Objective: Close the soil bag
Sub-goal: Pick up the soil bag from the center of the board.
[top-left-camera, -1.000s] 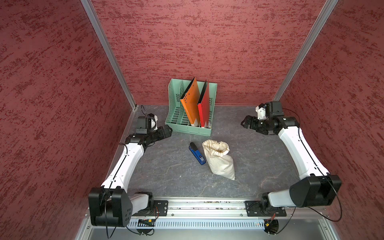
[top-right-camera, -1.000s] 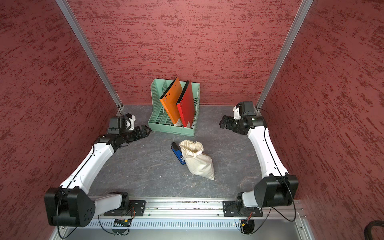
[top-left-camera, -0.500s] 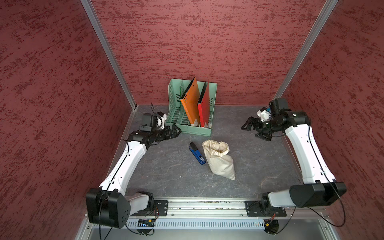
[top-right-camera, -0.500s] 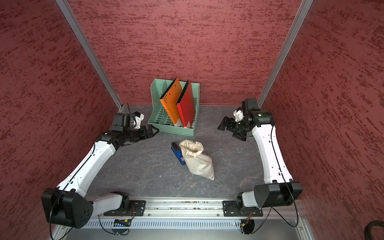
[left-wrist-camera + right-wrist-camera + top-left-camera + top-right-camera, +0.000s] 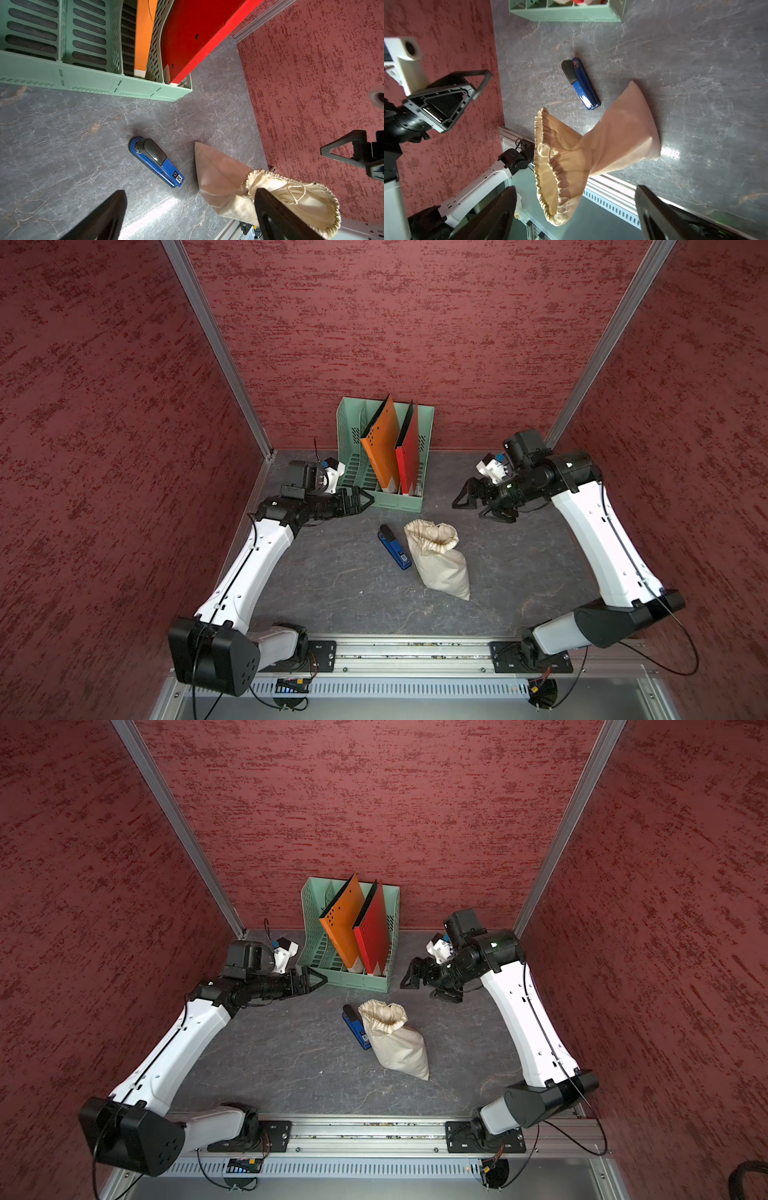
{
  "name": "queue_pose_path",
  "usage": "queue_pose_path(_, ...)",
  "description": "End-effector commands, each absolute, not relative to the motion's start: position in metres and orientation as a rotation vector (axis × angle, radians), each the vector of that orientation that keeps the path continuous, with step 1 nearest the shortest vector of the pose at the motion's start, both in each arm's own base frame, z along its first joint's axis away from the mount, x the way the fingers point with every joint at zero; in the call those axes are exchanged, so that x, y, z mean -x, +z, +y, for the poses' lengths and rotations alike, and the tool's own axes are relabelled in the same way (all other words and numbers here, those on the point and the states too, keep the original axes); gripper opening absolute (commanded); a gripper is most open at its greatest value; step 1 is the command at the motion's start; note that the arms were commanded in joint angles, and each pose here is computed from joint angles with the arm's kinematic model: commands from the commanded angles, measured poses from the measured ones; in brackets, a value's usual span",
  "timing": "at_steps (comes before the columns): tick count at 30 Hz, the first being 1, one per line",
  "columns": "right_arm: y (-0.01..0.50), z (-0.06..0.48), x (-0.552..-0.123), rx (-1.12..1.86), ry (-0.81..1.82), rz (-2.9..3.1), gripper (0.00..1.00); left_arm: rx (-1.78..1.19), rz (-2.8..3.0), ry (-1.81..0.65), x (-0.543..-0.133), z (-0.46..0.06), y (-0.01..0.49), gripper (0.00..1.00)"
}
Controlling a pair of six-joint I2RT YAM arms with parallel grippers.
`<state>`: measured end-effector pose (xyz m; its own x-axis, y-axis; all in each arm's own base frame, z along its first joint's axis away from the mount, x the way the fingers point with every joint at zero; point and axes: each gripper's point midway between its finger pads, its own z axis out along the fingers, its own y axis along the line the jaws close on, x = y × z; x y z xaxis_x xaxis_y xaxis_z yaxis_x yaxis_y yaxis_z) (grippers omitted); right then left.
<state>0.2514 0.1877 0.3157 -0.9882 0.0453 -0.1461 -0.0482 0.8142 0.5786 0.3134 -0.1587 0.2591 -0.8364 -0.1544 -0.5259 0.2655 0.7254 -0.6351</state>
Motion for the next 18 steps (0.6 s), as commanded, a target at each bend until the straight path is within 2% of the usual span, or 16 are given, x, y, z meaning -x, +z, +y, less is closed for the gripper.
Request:
queue_pose_path(1,0.314,0.194,-0.241,0.030,0.856,2.900,0.92,-0.142,2.348,-1.012,-0.304,-0.163,0.264,1.00)
queue_pose_path(10,0.301,0.206,-0.226,0.130,0.759,2.989,0.83,-0.171,2.336,-1.016,-0.296,-0.168,0.267,1.00)
queue_pose_path(18,0.290,0.209,-0.220,0.146,0.752,3.013,0.71,-0.169,2.327,-1.025,-0.294,-0.170,0.266,1.00)
